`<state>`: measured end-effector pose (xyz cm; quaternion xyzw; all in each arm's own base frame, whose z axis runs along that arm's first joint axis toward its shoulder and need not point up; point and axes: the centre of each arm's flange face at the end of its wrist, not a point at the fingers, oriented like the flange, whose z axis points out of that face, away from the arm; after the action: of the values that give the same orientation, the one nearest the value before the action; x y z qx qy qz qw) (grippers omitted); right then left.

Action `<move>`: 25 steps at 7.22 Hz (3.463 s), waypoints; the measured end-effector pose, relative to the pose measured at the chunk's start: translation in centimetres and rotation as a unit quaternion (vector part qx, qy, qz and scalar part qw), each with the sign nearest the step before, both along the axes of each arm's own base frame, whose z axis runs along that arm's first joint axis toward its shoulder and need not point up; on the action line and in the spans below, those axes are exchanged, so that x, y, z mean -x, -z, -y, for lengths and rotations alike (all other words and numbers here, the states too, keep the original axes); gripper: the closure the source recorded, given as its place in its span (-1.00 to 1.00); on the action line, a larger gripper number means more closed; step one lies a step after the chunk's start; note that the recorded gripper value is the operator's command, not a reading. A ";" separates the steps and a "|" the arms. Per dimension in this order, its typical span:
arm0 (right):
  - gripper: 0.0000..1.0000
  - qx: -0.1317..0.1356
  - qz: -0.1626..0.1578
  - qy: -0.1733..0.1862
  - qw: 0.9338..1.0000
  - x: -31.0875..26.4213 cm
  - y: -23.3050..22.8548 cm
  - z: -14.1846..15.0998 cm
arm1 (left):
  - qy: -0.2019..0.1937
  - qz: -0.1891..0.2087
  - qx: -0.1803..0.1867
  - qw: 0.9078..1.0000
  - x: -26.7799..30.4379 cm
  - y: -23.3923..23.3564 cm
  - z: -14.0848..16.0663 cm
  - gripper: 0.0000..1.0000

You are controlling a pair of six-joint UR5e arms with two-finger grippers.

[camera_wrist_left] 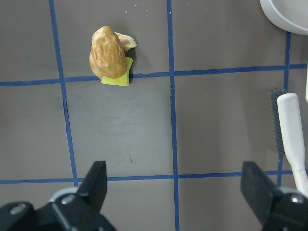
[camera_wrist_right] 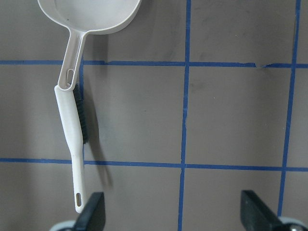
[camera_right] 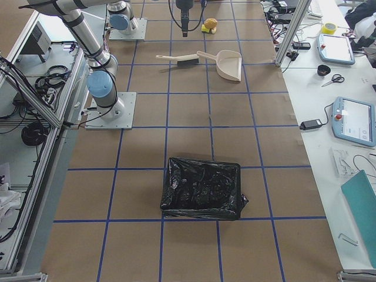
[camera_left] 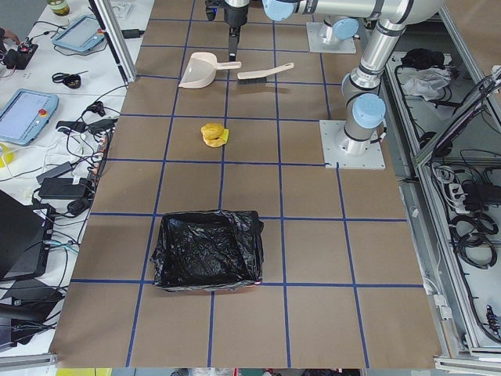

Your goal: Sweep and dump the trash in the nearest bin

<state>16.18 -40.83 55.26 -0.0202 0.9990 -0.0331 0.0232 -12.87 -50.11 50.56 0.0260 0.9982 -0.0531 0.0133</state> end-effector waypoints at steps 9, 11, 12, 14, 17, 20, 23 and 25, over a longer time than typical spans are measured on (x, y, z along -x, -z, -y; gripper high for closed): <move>-1.00 0.080 0.034 -0.009 0.996 -0.6 -5.9 -0.5 | 0.040 -0.072 -0.015 0.997 15.8 14.4 7.9 -1.00; -1.00 0.110 0.024 -0.015 0.994 -0.3 -10.2 -5.8 | 0.043 -0.070 -0.029 0.996 18.7 17.5 7.8 -1.00; -1.00 0.094 0.021 -0.016 0.995 -0.2 -10.3 -7.6 | 0.043 -0.070 -0.037 0.996 19.5 18.7 7.7 -1.00; -1.00 0.056 0.013 -0.016 0.998 -0.1 -9.1 -8.6 | 0.048 -0.066 -0.053 0.995 22.1 21.1 6.9 -1.00; -1.00 0.037 0.011 -0.016 0.999 -0.3 -8.1 -6.6 | 0.078 -0.059 -0.071 0.993 24.2 23.6 5.9 -0.79; -1.00 0.051 0.019 -0.011 0.998 -0.5 -7.2 -3.1 | 0.112 -0.051 -0.086 0.989 24.8 25.8 5.7 -0.75; -1.00 0.023 0.015 -0.021 0.999 -1.7 -3.0 -2.1 | 0.119 -0.048 -0.097 0.987 25.5 26.9 5.3 1.00; -1.00 -0.012 -0.010 -0.033 0.999 -2.1 0.9 -7.1 | 0.121 -0.044 -0.104 0.986 25.8 27.0 4.9 1.00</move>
<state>18.29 -33.71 54.37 -0.0534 0.9983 -0.0204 0.0147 -38.68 -54.97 23.53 0.1452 0.9874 0.0487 -0.0403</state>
